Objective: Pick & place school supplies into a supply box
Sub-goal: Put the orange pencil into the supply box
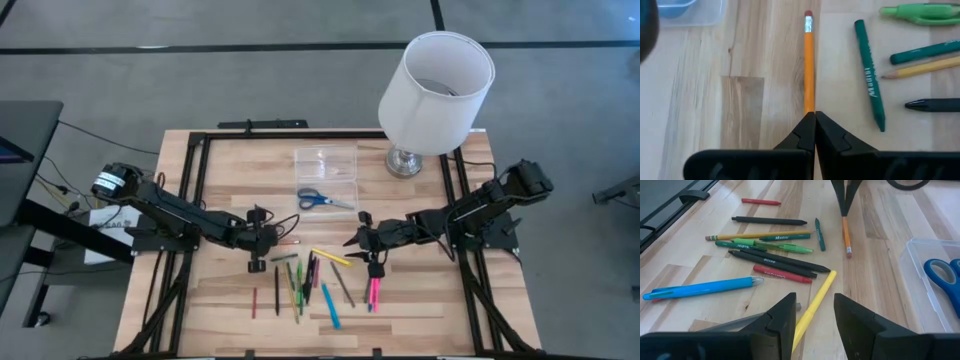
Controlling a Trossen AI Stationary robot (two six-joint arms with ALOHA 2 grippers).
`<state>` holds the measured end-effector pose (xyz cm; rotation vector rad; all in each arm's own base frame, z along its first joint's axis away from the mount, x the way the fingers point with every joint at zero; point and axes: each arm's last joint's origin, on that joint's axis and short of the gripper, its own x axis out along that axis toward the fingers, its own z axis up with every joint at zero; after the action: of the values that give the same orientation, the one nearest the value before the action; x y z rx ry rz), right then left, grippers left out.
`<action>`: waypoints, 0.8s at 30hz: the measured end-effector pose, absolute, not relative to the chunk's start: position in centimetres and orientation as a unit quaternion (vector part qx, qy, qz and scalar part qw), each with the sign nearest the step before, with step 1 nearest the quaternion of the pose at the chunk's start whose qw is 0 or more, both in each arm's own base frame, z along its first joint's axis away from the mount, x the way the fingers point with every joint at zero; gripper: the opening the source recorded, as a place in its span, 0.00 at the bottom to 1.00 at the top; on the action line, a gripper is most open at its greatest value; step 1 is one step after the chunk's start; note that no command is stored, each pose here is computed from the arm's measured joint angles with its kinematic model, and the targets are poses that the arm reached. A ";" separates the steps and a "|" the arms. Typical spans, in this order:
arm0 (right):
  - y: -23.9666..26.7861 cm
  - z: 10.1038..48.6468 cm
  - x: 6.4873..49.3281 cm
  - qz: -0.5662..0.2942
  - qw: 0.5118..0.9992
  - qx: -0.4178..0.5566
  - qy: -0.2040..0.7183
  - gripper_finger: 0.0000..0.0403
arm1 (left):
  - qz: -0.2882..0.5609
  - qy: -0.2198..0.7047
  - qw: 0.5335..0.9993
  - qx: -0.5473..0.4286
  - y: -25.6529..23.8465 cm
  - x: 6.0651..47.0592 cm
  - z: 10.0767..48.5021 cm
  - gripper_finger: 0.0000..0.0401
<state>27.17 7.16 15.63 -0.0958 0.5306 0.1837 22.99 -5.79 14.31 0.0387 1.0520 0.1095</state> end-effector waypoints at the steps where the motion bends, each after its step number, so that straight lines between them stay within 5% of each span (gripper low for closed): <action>1: 7.2 15.6 27.2 0.091 0.960 -0.047 0.262 0.31 | 0.052 0.501 0.864 0.018 -5.8 23.0 14.3 0.01; 10: 7.2 15.9 27.3 0.091 0.963 -0.043 0.248 0.31 | 0.054 0.491 0.869 -0.003 -5.6 23.2 14.0 0.00; 15: 7.6 16.4 28.1 0.129 0.974 -0.058 0.179 0.31 | 0.055 0.493 0.868 -0.004 -5.5 22.8 13.5 0.09; 24: 7.5 15.1 34.2 0.125 0.967 -0.073 0.210 0.31 | 0.077 0.494 0.866 -0.030 -5.0 21.0 11.4 0.14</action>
<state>34.16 7.52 15.11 -0.1474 0.4240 0.2518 20.98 -4.96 11.38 -0.0623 1.0338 0.1619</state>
